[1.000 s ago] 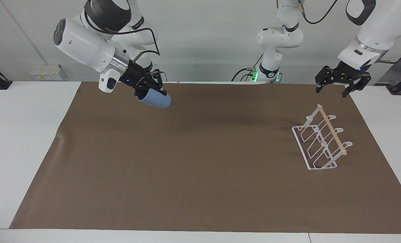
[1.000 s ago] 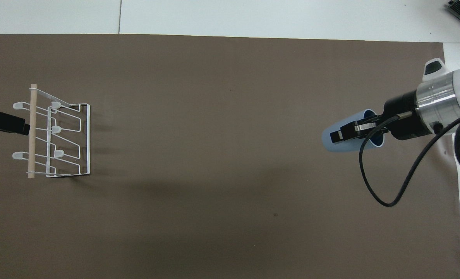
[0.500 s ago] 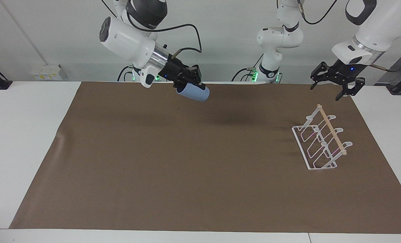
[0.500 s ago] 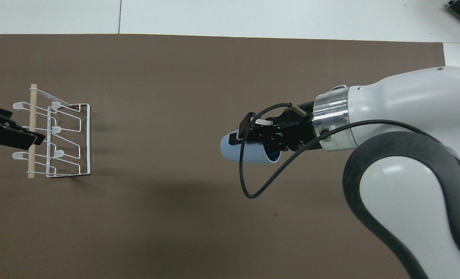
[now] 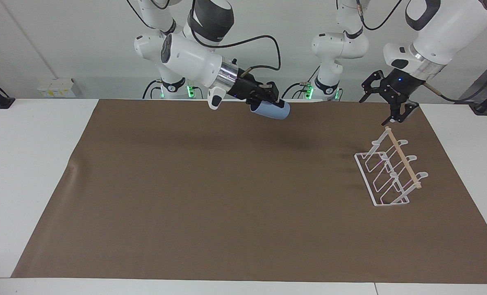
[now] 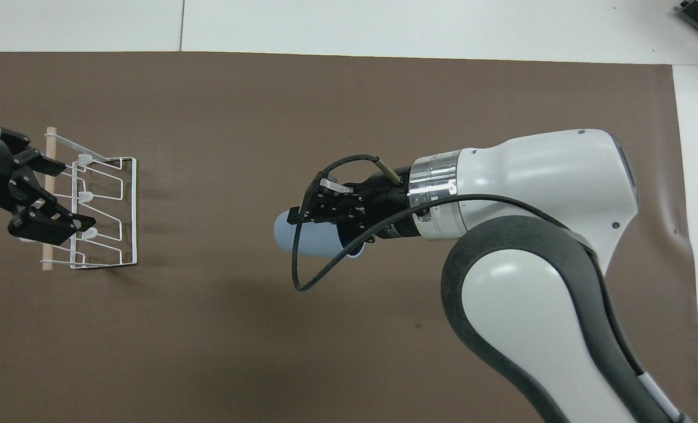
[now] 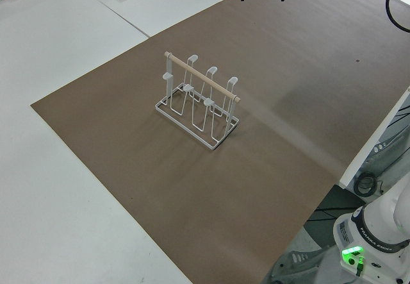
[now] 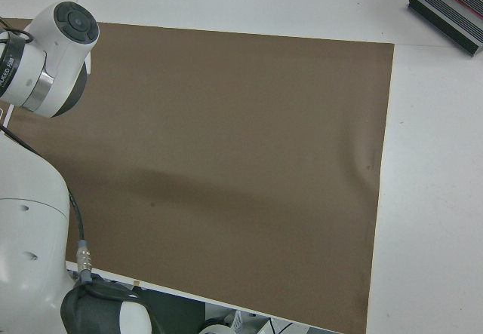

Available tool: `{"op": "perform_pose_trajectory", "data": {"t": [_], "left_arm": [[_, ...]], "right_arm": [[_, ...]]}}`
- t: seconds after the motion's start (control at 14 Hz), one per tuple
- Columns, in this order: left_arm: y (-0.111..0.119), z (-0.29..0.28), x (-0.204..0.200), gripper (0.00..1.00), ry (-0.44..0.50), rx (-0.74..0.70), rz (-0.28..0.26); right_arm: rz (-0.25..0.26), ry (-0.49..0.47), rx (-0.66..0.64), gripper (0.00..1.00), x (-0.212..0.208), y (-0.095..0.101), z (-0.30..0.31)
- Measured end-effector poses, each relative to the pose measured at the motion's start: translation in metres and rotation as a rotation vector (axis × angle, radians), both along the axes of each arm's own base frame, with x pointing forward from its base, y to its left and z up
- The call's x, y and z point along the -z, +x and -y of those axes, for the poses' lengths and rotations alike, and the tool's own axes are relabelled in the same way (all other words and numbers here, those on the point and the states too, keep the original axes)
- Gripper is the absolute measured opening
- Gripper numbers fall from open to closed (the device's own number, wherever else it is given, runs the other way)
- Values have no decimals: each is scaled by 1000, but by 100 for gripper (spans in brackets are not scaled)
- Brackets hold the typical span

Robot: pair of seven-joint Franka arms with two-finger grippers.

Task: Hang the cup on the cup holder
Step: 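Carry the cup toward the rack while the left gripper rises, then move the left gripper to the cup held by the right gripper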

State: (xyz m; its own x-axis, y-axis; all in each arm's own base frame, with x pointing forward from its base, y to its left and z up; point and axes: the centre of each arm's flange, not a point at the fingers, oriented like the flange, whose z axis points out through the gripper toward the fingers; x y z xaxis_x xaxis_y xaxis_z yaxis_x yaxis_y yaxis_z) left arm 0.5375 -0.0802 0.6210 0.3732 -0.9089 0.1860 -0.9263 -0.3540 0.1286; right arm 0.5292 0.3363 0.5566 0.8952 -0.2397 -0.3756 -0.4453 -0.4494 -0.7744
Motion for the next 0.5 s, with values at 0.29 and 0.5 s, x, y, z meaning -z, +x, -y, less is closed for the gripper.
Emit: {"op": "perform_pose_trajectory", "data": {"t": [0.29,0.5], "left_arm": [[-7,18,9,100,-98,128,-5],[-13,47,13,100,-148,202,-14]], "right_arm": [[-80,36,88,5,-11,6,-6],[-106,93,176,5,-17,14,-13]]}}
